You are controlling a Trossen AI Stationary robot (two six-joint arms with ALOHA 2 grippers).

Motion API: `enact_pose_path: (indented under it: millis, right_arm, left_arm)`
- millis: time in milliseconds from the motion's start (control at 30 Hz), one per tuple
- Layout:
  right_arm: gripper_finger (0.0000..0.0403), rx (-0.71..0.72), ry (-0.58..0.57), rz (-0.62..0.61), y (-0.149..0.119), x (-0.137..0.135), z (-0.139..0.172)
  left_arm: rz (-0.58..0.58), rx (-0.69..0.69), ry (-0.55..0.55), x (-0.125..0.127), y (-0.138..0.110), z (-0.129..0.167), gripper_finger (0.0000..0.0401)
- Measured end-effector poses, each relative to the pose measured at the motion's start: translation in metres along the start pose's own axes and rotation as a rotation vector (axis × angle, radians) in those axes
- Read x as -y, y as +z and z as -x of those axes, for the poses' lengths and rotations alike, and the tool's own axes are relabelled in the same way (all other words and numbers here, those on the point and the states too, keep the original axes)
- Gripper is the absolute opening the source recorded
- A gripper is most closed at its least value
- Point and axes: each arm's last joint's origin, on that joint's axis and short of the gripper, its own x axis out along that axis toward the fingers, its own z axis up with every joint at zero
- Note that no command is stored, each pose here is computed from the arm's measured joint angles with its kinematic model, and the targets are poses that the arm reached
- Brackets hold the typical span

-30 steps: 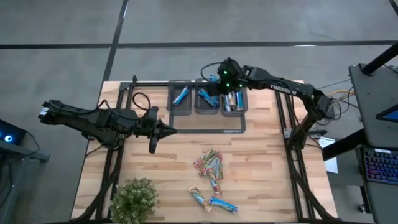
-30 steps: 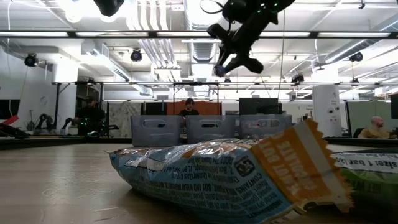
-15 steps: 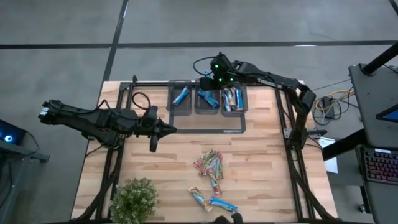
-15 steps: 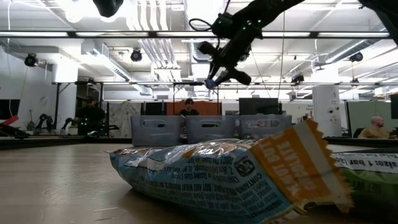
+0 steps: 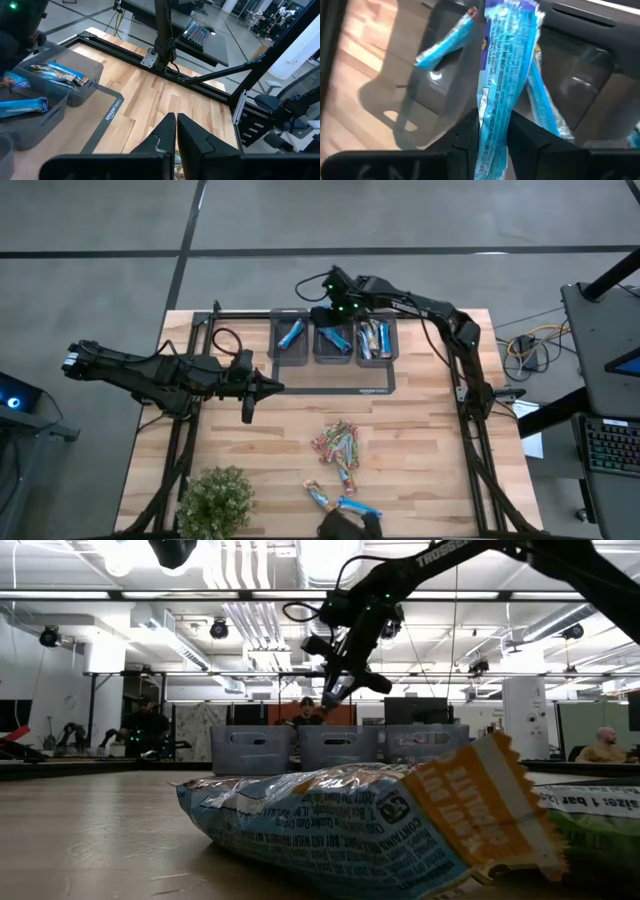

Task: Pick and place Granola Bars by type
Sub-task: Put the blue granola bar into the center black bin, then put the yellow granola bar into the right black bin

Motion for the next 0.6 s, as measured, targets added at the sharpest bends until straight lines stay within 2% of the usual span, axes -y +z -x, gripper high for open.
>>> enact_pose_path:
  millis: [200, 600]
  right_arm:
    - [0.0088, -0.022, -0.152, 0.030, 0.0018, 0.0040, 0.0002]
    - [0.0114, -0.038, -0.162, 0.073, 0.0005, 0.0080, -0.0028]
  left_arm:
    - [0.000, 0.007, 0.015, -0.0005, 0.0001, 0.0000, 0.0000]
    - [0.000, 0.015, 0.030, -0.0009, 0.0005, 0.0000, 0.0000]
